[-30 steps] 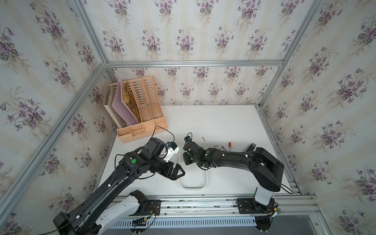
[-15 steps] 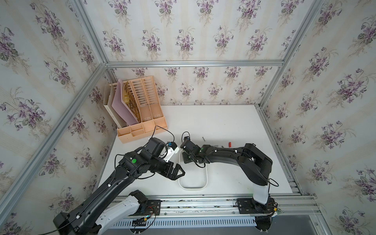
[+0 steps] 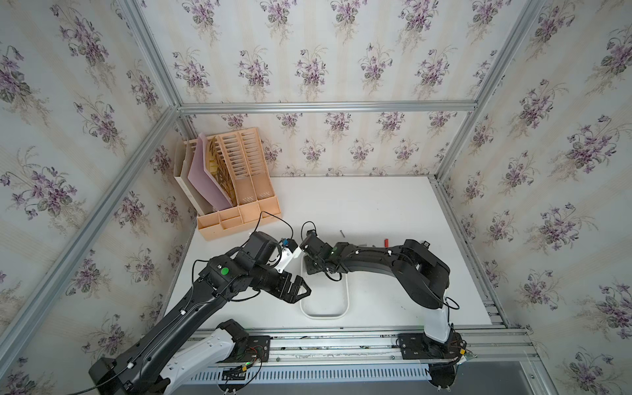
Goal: Take out the screws from the storage box
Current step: Pick up the screw from the storage box.
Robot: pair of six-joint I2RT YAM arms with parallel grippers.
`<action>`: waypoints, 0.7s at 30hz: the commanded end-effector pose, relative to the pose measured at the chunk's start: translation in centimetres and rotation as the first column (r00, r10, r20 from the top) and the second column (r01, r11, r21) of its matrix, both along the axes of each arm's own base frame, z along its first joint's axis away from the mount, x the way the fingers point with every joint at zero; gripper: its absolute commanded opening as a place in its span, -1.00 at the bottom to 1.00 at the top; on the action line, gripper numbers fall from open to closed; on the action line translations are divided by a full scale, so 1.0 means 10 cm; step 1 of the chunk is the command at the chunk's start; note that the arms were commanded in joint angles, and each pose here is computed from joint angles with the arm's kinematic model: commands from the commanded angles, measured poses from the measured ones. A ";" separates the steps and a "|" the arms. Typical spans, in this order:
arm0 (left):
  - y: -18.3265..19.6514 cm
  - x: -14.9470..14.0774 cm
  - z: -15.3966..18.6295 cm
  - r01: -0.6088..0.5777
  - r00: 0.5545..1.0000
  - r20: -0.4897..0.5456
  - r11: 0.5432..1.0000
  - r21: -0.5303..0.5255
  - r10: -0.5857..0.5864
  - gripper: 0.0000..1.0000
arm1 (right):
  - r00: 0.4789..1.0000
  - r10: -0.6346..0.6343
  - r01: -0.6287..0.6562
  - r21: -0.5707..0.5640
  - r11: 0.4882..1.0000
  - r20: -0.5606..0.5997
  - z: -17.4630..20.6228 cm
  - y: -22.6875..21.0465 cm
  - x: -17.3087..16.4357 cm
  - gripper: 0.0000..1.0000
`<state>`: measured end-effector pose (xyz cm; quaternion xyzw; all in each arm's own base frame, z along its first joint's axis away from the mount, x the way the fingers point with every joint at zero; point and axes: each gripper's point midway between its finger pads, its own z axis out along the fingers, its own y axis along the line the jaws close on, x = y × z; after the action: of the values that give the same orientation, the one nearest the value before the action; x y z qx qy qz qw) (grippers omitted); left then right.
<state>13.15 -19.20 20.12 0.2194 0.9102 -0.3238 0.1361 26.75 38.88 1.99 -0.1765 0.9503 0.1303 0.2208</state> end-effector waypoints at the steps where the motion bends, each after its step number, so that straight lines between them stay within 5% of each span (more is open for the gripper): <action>1: 0.00 -0.02 0.03 0.015 1.000 0.008 1.000 -0.003 -0.015 0.99 | 1.000 -0.006 0.005 -0.047 0.999 -0.024 -0.10 -0.07 -0.03 -0.39; 12: 0.00 -0.03 0.03 0.017 1.000 0.004 1.000 -0.002 -0.017 0.99 | 1.000 -0.019 0.019 -0.065 0.998 -0.003 -0.06 -0.14 -0.02 -1.00; 21: 0.00 -0.02 0.03 0.017 1.000 0.007 1.000 -0.002 -0.017 0.99 | 0.999 0.018 -0.018 0.007 1.000 0.032 0.16 -0.09 -0.03 -1.00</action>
<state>13.10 -19.22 20.13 0.2205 0.9099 -0.3240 0.1360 26.47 37.96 2.56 -0.1777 0.9498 0.1243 0.2256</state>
